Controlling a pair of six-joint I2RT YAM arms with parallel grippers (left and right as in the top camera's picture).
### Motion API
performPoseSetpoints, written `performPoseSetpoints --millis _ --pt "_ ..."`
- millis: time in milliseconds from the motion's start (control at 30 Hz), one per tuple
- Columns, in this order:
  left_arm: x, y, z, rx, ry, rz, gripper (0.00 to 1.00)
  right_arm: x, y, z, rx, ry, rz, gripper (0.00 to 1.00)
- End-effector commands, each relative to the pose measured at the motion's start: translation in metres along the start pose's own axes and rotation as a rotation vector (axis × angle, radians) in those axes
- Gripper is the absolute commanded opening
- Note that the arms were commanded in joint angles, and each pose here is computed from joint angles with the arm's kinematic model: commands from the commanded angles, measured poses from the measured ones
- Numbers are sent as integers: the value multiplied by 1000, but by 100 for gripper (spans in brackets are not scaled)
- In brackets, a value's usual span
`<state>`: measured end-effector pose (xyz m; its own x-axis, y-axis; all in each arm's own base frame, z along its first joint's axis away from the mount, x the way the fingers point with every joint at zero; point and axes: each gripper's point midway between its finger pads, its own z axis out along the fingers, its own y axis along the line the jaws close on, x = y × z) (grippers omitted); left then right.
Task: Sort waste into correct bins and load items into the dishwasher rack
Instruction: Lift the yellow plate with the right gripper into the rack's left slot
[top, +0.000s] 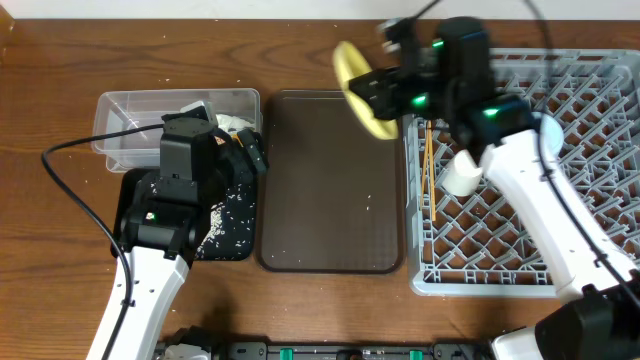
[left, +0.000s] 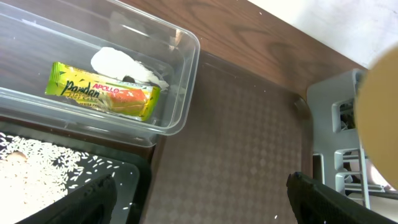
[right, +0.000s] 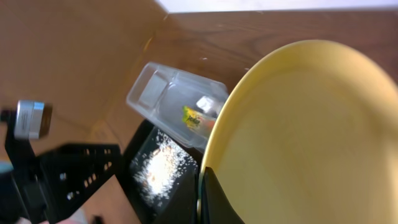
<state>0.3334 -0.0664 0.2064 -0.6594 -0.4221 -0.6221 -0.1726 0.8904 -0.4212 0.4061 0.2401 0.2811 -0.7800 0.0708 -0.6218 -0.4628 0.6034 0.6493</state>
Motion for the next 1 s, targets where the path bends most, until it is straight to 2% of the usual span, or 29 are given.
performPoseSetpoints --millis 0,333,600,733,900,967 --pt "-7 -1 -3 -3 -18 7 90 -7 -17 -18 -19 -7 219 1" --pt "-7 -1 -3 -3 -18 7 90 -5 -84 -40 63 -77 449 1" --pt "-7 -1 -3 -3 -18 7 90 12 -124 -40 73 -132 605 1" --pt "-7 -1 -3 -3 -18 7 90 20 -137 -41 84 -143 617 1" --pt "-7 -1 -3 -3 -18 7 90 18 -148 -50 110 -162 523 1" --pt "-7 -1 -3 -3 -18 7 90 16 -152 -54 119 -169 489 6"
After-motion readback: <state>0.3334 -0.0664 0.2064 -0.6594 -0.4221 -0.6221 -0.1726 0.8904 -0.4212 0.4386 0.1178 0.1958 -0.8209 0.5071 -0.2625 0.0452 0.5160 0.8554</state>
